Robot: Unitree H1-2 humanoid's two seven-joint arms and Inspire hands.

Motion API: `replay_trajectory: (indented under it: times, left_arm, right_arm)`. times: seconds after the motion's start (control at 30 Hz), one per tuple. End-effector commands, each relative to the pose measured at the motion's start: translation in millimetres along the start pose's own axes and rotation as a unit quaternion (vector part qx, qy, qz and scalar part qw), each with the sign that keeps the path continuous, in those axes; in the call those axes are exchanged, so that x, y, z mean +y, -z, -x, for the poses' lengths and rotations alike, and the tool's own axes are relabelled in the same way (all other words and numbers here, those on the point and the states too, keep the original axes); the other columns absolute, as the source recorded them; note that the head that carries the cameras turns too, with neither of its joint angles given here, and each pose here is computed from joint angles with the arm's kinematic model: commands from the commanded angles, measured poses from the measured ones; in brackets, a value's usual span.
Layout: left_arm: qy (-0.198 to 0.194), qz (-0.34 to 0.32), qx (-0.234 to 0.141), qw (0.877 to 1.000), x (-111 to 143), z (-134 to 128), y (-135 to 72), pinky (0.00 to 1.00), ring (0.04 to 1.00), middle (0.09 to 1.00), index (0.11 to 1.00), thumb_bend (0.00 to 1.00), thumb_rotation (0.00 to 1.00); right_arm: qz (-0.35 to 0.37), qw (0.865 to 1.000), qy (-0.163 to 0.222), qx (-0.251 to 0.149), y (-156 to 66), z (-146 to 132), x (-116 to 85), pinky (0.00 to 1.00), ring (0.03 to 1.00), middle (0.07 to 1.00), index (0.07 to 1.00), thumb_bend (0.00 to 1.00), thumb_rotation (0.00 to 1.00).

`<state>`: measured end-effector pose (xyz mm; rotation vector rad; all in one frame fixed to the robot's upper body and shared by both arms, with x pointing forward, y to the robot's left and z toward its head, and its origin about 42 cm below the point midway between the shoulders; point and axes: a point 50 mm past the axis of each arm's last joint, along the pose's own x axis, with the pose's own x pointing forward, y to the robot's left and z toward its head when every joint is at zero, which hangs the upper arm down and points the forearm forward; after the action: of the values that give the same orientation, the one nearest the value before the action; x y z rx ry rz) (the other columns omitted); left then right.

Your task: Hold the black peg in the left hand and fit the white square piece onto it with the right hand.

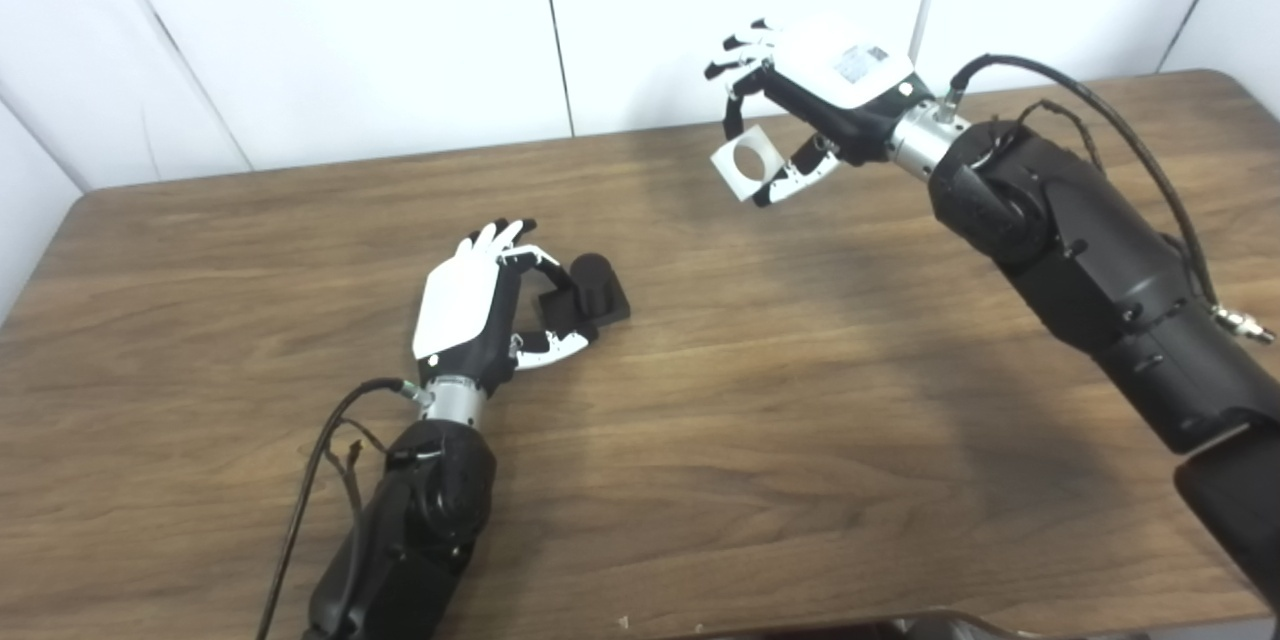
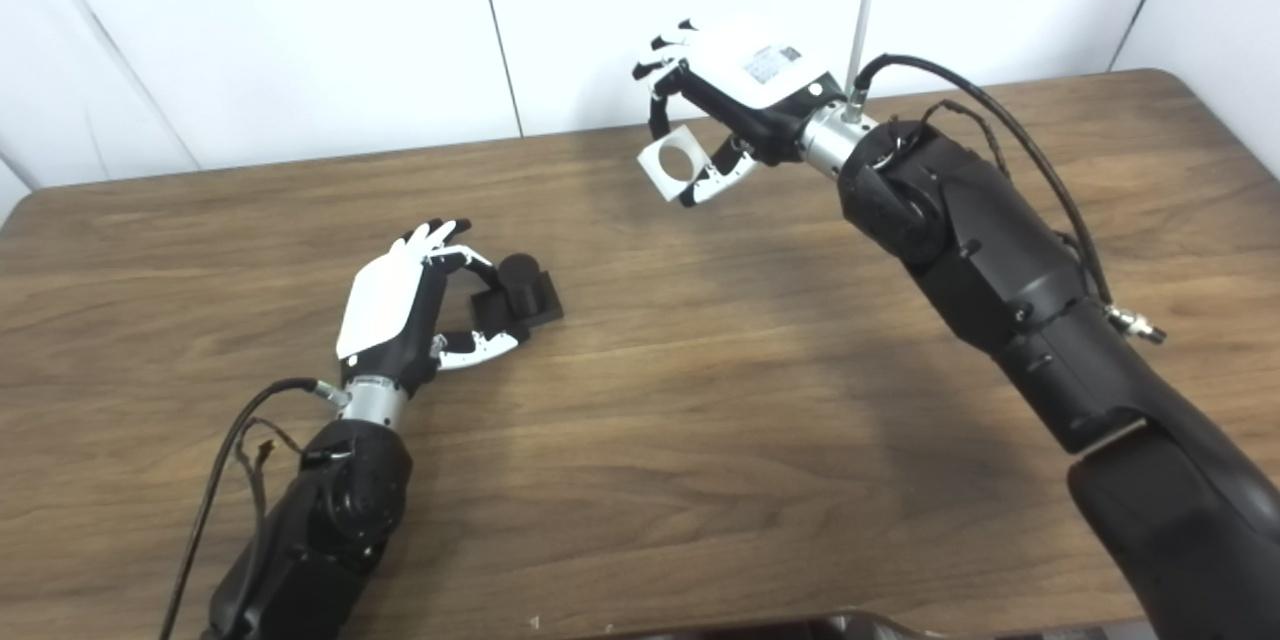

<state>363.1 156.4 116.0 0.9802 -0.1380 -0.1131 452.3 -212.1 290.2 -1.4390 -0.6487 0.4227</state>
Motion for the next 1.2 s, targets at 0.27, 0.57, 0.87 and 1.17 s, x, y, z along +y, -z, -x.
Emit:
replay_trajectory:
  times: [0.27, 0.57, 0.87, 1.17]
  left_arm:
    - [0.091, -0.038, 0.042, 0.994, -41, 17, 12, 0.99, 0.967, 0.914, 0.492, 0.52, 0.08]
    - [0.083, -0.037, 0.035, 0.995, -44, 16, 7, 0.97, 0.953, 0.905, 0.492, 0.52, 0.09]
    - [0.083, -0.033, 0.035, 0.995, -42, 15, 7, 0.98, 0.950, 0.903, 0.492, 0.51, 0.09]
    - [0.083, -0.036, 0.034, 0.995, -44, 17, 8, 0.97, 0.947, 0.901, 0.492, 0.51, 0.09]
  right_arm:
    - [0.009, 0.998, 0.016, -0.066, -40, -30, -15, 0.93, 0.888, 0.822, 0.486, 0.51, 0.16]
    - [0.004, 0.997, 0.006, -0.082, -56, -38, 1, 0.94, 0.887, 0.824, 0.486, 0.51, 0.15]
    - [-0.003, 0.996, -0.006, -0.089, -65, -47, 13, 0.94, 0.891, 0.825, 0.484, 0.51, 0.15]
    - [0.001, 0.996, -0.020, -0.085, -70, -55, 23, 0.95, 0.891, 0.826, 0.486, 0.51, 0.15]
